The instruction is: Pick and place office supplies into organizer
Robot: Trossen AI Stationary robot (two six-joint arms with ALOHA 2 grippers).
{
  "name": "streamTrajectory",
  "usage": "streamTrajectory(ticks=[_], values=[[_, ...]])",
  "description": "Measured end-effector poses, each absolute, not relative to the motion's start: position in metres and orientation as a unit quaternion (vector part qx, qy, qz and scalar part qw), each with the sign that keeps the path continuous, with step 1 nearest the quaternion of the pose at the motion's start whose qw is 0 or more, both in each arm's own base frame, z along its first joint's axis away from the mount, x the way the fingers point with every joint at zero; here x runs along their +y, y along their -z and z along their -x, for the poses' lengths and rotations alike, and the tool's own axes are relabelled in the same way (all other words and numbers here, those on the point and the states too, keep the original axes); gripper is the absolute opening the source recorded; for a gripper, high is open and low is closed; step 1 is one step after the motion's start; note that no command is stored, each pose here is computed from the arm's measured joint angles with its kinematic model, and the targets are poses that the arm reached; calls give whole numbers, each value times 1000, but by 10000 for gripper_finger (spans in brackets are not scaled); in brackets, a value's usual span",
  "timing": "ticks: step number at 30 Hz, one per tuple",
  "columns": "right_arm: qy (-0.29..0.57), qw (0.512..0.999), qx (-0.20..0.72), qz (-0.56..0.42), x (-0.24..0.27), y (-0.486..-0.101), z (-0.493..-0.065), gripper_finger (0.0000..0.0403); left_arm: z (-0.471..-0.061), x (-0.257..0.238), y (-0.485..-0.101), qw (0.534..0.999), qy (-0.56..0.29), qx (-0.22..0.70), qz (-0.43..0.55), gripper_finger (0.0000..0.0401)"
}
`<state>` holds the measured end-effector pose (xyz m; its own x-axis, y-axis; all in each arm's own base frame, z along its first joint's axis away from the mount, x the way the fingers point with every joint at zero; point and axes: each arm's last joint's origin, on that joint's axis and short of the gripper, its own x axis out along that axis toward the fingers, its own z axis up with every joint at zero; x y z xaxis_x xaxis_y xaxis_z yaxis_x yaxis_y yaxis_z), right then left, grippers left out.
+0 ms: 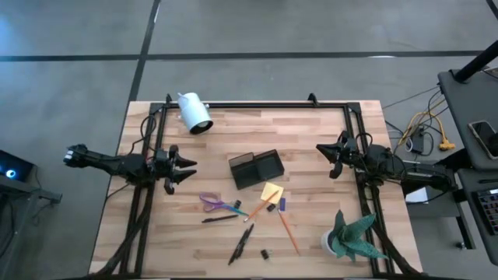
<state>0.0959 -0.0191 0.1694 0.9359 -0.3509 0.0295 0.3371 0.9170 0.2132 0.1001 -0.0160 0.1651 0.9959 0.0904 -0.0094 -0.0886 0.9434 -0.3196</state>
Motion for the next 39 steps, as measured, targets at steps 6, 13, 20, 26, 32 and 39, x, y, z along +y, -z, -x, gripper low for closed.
streamTrajectory(ticks=[6,13,20,26,32,39], values=[[176,979,-34,-102,-19,-169,-96,13,-100,-16,-165,986,-46,-3,162,151],[176,978,-34,-103,-19,-169,-96,13,-100,-16,-165,986,-45,-3,162,151],[176,978,-34,-102,-19,-169,-96,13,-100,-16,-165,986,-46,-3,162,151],[176,978,-34,-103,-19,-169,-96,13,-100,-14,-166,989,-85,-8,118,151],[176,978,-34,-103,-19,-169,-96,13,-98,-10,-174,980,-133,-58,139,151],[176,978,-34,-103,-19,-169,-96,13,-98,-19,-174,999,18,-42,-27,151]])
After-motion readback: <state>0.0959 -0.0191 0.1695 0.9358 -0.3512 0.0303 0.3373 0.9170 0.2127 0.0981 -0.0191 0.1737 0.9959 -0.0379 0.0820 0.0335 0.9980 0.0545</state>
